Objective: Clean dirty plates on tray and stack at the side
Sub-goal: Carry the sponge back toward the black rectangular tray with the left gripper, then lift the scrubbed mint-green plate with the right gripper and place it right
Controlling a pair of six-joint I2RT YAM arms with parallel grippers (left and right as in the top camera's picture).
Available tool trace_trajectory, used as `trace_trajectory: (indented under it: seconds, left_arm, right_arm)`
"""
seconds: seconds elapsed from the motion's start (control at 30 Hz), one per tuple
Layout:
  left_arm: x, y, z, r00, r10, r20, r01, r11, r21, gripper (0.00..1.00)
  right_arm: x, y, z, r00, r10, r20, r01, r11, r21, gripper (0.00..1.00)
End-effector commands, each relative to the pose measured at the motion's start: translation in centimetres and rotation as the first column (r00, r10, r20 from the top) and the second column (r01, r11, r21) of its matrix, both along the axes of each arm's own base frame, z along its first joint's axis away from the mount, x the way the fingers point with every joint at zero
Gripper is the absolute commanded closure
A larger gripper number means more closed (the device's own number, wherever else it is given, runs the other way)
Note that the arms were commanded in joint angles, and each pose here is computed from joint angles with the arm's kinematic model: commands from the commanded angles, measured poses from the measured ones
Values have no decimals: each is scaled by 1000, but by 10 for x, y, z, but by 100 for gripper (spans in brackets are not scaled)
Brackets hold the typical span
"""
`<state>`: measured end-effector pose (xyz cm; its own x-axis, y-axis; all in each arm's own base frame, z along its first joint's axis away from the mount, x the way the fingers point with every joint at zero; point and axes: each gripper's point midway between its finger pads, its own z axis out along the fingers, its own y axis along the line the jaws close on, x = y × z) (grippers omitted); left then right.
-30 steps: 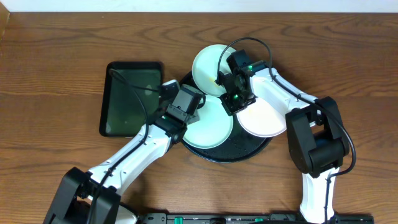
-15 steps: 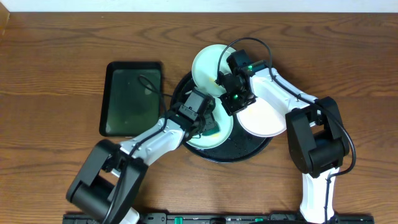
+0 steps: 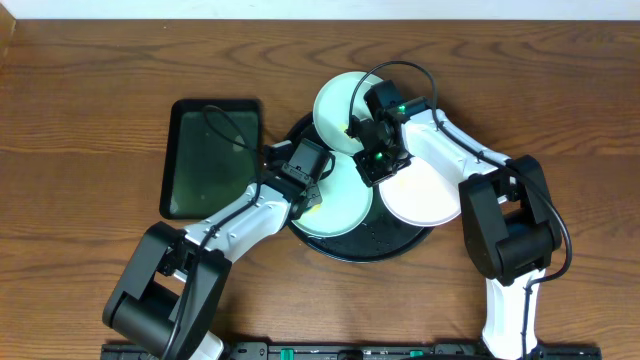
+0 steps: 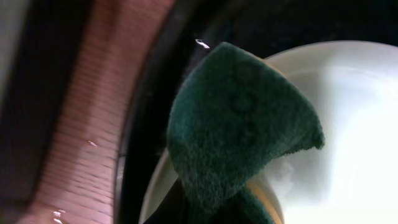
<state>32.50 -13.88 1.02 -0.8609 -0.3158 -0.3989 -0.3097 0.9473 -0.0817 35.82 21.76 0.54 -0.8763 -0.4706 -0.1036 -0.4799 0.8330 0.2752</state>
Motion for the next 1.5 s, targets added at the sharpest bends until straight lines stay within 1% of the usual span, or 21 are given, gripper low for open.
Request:
trace_trajectory:
  seconds: [0.0, 0.1, 0.23, 0.37, 0.47, 0.53, 0.63, 0.77, 0.9, 1.0, 1.1, 1.17, 1.23, 1.33, 1.47]
  left_arm:
    - [2, 55, 2, 997, 70, 43, -77, 973, 217, 93]
    - [7, 52, 20, 993, 72, 92, -88, 979, 186, 93]
    - [14, 48, 57, 979, 80, 190, -105, 987, 124, 93]
    - [16, 47, 104, 947, 96, 306, -115, 992, 44, 92]
    - [11, 52, 134, 922, 121, 368, -128, 992, -6, 93]
    - [6, 62, 147, 909, 154, 387, -155, 988, -28, 93]
    - [-3, 85, 157, 899, 205, 388, -210, 977, -31, 92]
    - [-20, 125, 153, 896, 291, 336, -311, 950, 8, 93]
    - [-41, 158, 141, 895, 367, 255, -395, 916, 68, 93]
    - [-56, 179, 134, 884, 423, 198, -449, 887, 108, 93]
    - [-66, 195, 130, 865, 472, 171, -495, 860, 126, 93]
    - [-68, 201, 130, 869, 467, 161, -489, 860, 146, 93]
    - [-69, 205, 130, 880, 450, 151, -472, 866, 166, 93]
    - [-68, 202, 128, 882, 450, 139, -467, 874, 133, 92]
    - [-66, 199, 127, 892, 431, 135, -447, 885, 129, 92]
  right_arm:
    - [-1, -17, -12, 1000, 9, 9, -8, 996, -85, 98]
    - [-2, -15, -11, 1000, 12, 8, -11, 996, -84, 98]
    - [-6, -12, -9, 1000, 25, 1, -25, 996, -88, 99]
    - [-4, -9, -2, 999, 29, 15, -28, 996, -81, 99]
    - [-3, -8, 11, 999, 29, 36, -26, 997, -72, 98]
    - [0, -7, 23, 998, 28, 59, -24, 998, -63, 98]
    - [6, -6, 46, 994, 25, 111, -19, 999, -50, 98]
    - [19, -20, 83, 971, -7, 239, 34, 994, -108, 98]
    - [31, -41, 126, 911, 1, 413, 100, 970, -223, 98]
    - [37, -51, 162, 838, 22, 545, 165, 942, -292, 98]
    - [39, -61, 199, 749, 44, 661, 251, 904, -345, 99]
    - [38, -65, 221, 693, 62, 718, 297, 883, -364, 99]
    - [36, -64, 240, 644, 113, 757, 309, 866, -392, 99]
    - [31, -58, 264, 576, 210, 790, 312, 837, -450, 99]
    - [25, -45, 283, 510, 358, 782, 297, 780, -551, 99]
